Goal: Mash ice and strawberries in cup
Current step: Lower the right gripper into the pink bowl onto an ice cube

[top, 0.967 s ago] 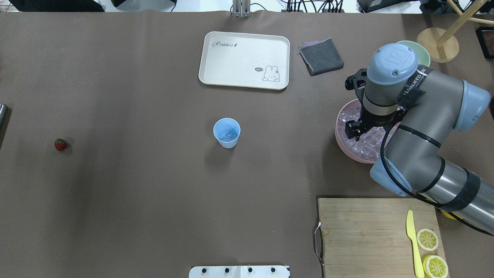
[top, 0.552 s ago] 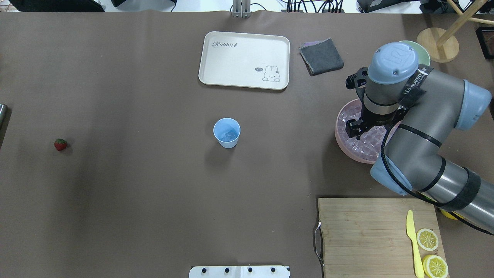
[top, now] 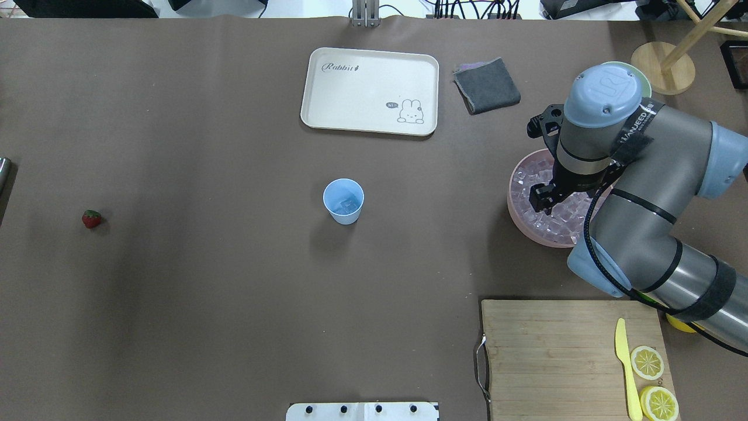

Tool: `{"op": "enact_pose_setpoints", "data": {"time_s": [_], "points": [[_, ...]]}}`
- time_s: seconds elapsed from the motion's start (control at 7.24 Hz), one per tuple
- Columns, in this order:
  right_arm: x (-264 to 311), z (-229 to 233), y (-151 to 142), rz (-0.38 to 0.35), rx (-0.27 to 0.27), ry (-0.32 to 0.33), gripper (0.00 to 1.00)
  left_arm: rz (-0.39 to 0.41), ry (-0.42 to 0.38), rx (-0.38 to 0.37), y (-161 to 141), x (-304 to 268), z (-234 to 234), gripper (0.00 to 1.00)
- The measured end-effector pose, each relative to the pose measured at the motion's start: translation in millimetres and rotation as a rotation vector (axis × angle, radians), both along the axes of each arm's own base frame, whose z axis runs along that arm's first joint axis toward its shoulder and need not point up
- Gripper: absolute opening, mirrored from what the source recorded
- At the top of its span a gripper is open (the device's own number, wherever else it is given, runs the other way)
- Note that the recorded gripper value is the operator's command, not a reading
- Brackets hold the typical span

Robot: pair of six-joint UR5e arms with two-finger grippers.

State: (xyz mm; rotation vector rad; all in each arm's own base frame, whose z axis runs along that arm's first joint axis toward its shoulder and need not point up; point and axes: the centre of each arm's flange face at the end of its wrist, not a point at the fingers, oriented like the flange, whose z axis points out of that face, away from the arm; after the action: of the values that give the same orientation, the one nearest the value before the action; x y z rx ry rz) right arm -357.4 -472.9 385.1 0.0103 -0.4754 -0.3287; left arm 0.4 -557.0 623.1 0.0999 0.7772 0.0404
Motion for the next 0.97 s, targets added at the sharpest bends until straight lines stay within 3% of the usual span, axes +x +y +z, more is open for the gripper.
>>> {"op": "enact_pose_setpoints", "data": {"time_s": [0.28, 0.55, 0.97], "points": [[-2.8, 8.1, 5.5, -0.018, -0.011, 0.01, 0.83, 0.001, 0.001, 0.005, -2.3, 0.7, -2.8, 0.98], [-7.6, 9.9, 10.2, -0.031, -0.021, 0.006, 0.6, 0.002, 0.001, 0.01, -4.8, 1.7, -6.0, 0.98], [-10.8, 10.9, 12.9, -0.039, -0.023, 0.007, 0.59, 0.002, 0.001, 0.015, -6.2, 2.2, -8.6, 0.98]]}}
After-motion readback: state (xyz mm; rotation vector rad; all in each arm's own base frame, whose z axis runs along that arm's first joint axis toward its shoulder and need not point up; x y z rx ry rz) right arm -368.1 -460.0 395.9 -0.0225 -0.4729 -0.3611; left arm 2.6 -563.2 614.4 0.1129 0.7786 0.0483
